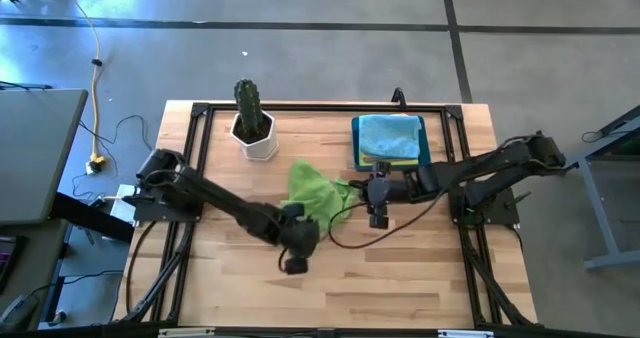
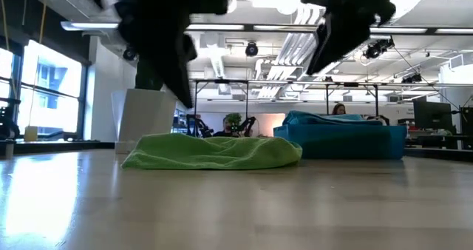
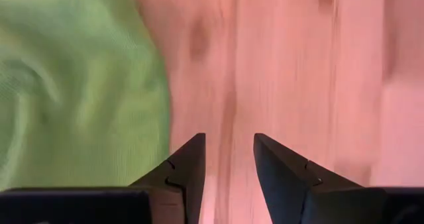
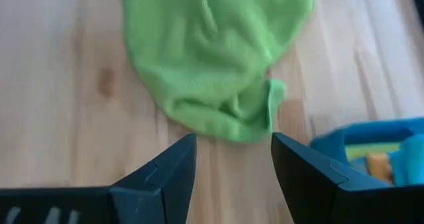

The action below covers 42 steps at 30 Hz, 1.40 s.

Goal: Fold microfiber towels
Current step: Fold the green microfiber cloth

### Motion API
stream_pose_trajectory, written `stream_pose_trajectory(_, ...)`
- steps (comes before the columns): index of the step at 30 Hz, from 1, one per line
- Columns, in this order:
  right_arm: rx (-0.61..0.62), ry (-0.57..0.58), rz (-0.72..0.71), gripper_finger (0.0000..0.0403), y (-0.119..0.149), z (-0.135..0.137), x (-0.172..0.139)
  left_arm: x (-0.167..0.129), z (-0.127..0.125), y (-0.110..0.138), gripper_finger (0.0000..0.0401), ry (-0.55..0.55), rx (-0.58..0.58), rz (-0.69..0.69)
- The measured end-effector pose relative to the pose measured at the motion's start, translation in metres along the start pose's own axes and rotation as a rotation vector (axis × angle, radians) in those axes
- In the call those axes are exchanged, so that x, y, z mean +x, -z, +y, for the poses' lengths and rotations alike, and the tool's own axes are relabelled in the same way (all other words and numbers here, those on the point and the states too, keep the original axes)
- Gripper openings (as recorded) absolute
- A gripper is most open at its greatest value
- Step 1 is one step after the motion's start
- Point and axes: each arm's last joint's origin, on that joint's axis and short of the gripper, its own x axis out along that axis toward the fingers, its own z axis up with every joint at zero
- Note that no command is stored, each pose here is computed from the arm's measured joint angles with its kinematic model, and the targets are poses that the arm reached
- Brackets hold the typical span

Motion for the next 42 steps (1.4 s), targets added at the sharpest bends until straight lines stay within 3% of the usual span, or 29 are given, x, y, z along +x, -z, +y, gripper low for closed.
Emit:
stream_pose_trajectory(4, -0.002, -0.032, 0.031, 0.0190, 0.007, -0.012, 0.023, 0.013, -0.007, 0.018, 0.0117, -0.075, 0.083, 0.128)
stream_pose_trajectory(15, -0.165, -0.066, 0.124, 0.0190, 0.017, -0.036, 0.081, 0.030, 0.021, 0.015, 0.0117, -0.183, -0.004, 0.173)
stream_pose_trajectory(24, -0.287, -0.122, 0.153, 0.0154, 0.022, -0.042, 0.089, 0.045, 0.037, 0.035, 0.0117, -0.132, -0.028, 0.260)
stream_pose_trajectory(30, -0.259, -0.140, 0.152, 0.0134, 0.022, -0.041, 0.089, 0.048, 0.036, 0.039, 0.0116, -0.056, -0.050, 0.282)
stream_pose_trajectory(35, -0.274, -0.198, 0.145, 0.0133, 0.022, -0.034, 0.088, 0.047, 0.030, 0.042, 0.0082, -0.044, -0.033, 0.291)
stream_pose_trajectory(42, -0.453, -0.239, 0.081, 0.0134, 0.018, -0.016, 0.085, 0.045, 0.021, 0.048, 0.0006, -0.001, -0.010, 0.335)
